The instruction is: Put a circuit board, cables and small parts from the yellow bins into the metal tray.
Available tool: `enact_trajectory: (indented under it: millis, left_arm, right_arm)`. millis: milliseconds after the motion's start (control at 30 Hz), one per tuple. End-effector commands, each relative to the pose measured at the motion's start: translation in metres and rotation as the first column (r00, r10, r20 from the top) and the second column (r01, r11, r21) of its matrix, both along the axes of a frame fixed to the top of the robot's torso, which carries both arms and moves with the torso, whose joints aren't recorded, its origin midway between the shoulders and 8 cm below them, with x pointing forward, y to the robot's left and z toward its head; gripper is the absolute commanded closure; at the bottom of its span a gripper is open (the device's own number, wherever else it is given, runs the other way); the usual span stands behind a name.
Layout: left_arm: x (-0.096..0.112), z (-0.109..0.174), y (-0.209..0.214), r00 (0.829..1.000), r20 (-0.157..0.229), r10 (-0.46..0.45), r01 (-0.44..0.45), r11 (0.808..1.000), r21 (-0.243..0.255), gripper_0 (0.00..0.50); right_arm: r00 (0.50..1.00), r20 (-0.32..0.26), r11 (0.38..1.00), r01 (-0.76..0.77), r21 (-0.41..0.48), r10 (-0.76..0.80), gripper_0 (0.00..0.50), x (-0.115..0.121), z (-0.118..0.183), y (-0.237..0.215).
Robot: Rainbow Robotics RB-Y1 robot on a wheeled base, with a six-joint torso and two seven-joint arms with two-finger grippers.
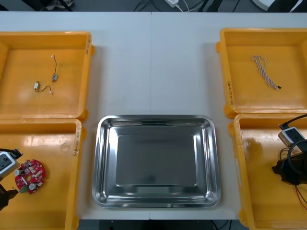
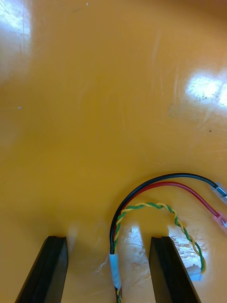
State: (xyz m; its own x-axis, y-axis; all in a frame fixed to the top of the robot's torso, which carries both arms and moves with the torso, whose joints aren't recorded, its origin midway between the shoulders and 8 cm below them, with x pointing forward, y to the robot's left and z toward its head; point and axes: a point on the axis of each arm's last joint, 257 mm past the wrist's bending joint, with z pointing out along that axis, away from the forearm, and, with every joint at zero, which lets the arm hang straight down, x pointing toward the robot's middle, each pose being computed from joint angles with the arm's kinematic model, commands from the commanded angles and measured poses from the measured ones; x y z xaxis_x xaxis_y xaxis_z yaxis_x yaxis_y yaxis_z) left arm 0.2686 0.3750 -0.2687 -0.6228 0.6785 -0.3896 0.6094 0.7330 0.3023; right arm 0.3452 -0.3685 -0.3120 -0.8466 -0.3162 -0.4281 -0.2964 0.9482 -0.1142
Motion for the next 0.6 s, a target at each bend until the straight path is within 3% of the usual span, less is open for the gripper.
enact_trajectory:
  millis: [33, 67, 100, 167, 200, 267, 600]
  left_arm:
    - [-0.005, -0.008, 0.002, 0.992, -0.014, -0.123, 0.124, 0.989, 0.079, 0.0]
    - [-0.004, -0.011, 0.002, 0.992, -0.013, -0.124, 0.124, 0.989, 0.078, 0.0]
    - [-0.004, -0.013, 0.001, 0.992, -0.011, -0.125, 0.125, 0.99, 0.072, 0.0]
    - [-0.001, -0.018, 0.001, 0.992, -0.004, -0.123, 0.124, 0.99, 0.064, 0.0]
    - [0.0, -0.021, 0.002, 0.992, -0.001, -0.125, 0.125, 0.99, 0.064, 0.0]
    - [0.001, -0.025, 0.004, 0.993, 0.0, -0.121, 0.121, 0.991, 0.062, 0.0]
    - [0.002, -0.033, 0.001, 0.992, 0.009, -0.129, 0.128, 0.99, 0.055, 0.0]
  right_arm:
    - [0.999, -0.024, 1.0, -0.021, 0.001, 0.021, 0.0, -0.009, -0.01, 0.003]
    - [0.999, -0.024, 1.0, -0.021, 0.001, 0.021, 0.014, -0.009, -0.01, 0.003]
    - [0.999, -0.024, 1.0, -0.021, 0.001, 0.021, 0.083, -0.009, -0.01, 0.003]
    - [1.0, -0.024, 1.0, -0.02, 0.001, 0.02, 0.281, -0.009, -0.01, 0.003]
    - [1.0, -0.024, 1.0, -0.017, 0.004, 0.017, 0.409, -0.009, -0.01, 0.003]
    - [1.0, -0.023, 1.0, -0.016, 0.005, 0.016, 0.493, -0.009, -0.01, 0.003]
    - [1.0, -0.022, 1.0, -0.015, 0.005, 0.015, 0.5, -0.009, -0.009, 0.003]
